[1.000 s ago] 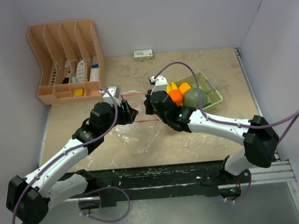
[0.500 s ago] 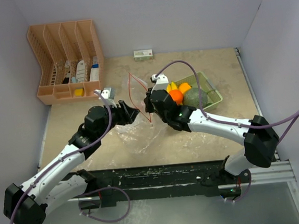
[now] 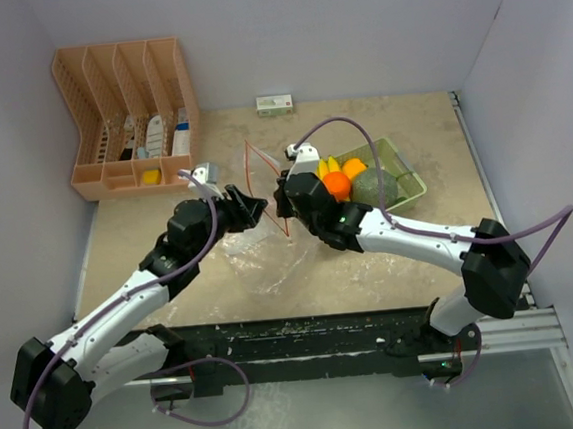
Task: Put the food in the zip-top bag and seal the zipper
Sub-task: Open the zipper of the food storage bag at the center of the board.
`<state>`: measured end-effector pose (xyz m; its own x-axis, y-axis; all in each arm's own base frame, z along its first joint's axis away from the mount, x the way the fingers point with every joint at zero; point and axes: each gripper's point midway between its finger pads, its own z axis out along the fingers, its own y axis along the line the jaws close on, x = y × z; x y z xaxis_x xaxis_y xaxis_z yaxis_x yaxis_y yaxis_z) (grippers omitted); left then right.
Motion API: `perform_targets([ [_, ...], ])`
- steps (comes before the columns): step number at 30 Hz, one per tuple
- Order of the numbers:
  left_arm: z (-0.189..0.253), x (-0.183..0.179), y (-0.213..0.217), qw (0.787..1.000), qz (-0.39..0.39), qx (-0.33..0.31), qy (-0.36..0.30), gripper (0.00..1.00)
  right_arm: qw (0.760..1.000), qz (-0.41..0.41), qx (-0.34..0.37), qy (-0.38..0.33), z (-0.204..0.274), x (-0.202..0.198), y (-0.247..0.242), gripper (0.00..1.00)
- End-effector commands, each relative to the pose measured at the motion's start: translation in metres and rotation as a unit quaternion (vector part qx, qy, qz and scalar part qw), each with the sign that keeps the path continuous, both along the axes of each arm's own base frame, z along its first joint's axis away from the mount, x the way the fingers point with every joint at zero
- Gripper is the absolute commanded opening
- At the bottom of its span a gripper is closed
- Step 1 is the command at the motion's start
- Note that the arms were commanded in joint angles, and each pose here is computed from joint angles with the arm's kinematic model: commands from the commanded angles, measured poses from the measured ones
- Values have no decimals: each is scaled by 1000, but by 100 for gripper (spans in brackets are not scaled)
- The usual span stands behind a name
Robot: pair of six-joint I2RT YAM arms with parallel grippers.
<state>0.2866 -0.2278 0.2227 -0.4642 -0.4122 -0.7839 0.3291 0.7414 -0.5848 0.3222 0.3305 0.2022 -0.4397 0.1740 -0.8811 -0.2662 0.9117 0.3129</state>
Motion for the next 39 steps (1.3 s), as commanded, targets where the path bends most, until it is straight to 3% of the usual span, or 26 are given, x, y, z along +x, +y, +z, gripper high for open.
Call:
perform_targets([
  [1, 26, 7, 9, 998, 38, -36, -33, 54, 999, 4, 33, -25, 27, 5, 11, 0],
  [18, 6, 31, 5, 997, 71, -29, -16, 40, 998, 36, 42, -18, 26, -2, 24, 0],
  [21, 4, 34, 9, 996, 86, -26, -19, 29, 998, 39, 41, -16, 25, -4, 25, 0],
  [23, 2, 36, 10, 996, 87, -19, -23, 6, 998, 35, 41, -13, 24, -5, 23, 0],
  [24, 2, 35, 10, 996, 86, -14, -24, 0, 999, 30, 39, -12, 23, -4, 20, 0],
  [39, 26, -3, 74, 976, 102, 194, 11, 0, 988, -121, -94, 11, -10, 9, -63, 0],
])
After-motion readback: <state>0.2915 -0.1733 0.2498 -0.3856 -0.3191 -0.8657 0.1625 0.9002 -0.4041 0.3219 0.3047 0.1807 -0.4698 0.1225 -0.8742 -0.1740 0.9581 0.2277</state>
